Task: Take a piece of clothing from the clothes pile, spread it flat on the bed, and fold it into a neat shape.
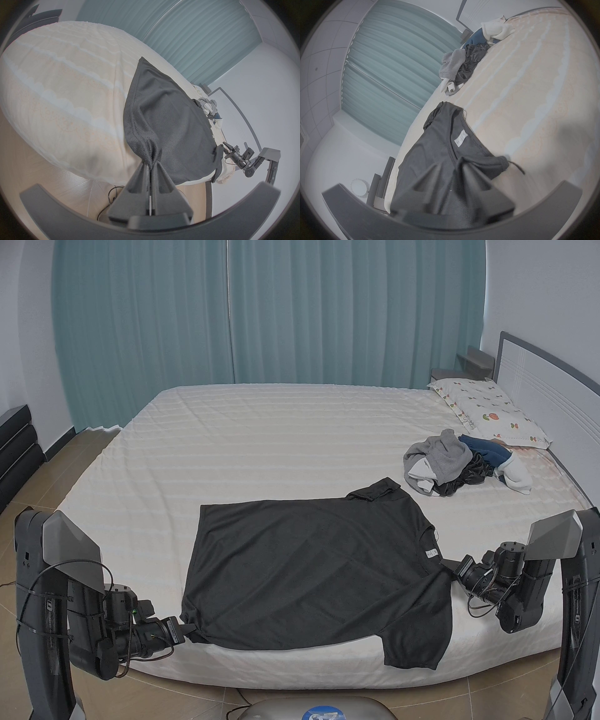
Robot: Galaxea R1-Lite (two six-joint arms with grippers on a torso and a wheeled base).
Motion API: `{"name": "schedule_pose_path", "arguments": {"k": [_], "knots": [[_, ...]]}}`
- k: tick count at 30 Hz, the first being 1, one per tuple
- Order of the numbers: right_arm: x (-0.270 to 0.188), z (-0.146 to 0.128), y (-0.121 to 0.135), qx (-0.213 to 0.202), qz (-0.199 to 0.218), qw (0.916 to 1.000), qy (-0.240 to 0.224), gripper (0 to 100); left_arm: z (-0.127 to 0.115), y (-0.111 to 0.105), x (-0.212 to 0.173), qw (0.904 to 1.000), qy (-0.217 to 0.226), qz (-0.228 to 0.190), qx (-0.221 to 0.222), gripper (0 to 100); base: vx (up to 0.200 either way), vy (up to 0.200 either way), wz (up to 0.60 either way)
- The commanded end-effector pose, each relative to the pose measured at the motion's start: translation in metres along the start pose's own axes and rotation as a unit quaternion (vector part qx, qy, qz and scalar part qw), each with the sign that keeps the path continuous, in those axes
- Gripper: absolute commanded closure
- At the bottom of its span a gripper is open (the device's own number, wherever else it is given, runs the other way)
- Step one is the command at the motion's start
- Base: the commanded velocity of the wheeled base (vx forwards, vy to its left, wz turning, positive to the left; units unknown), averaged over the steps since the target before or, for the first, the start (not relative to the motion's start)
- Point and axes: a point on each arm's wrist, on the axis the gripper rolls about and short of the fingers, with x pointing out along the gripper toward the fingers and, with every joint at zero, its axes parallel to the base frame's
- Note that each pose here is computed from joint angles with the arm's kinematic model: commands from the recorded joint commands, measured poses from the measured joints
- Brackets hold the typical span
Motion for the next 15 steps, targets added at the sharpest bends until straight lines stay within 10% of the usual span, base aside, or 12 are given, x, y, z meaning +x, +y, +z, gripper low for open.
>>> {"name": "schedule_pose_path", "arguments": {"k": [1,15], "knots": [[-0.004,-0.001,-0.002,0.000,-0.005,1.0000,0.002,0,0.001,0.000,0.000,1.0000,-0.005,-0.002,0.002,100,0.000,0.000,0.00],[-0.085,-0.008,-0.004,-0.037,0.008,0.9929,0.113,0,0.000,0.000,0.000,1.0000,-0.004,-0.002,0.002,100,0.000,0.000,0.00]]}}
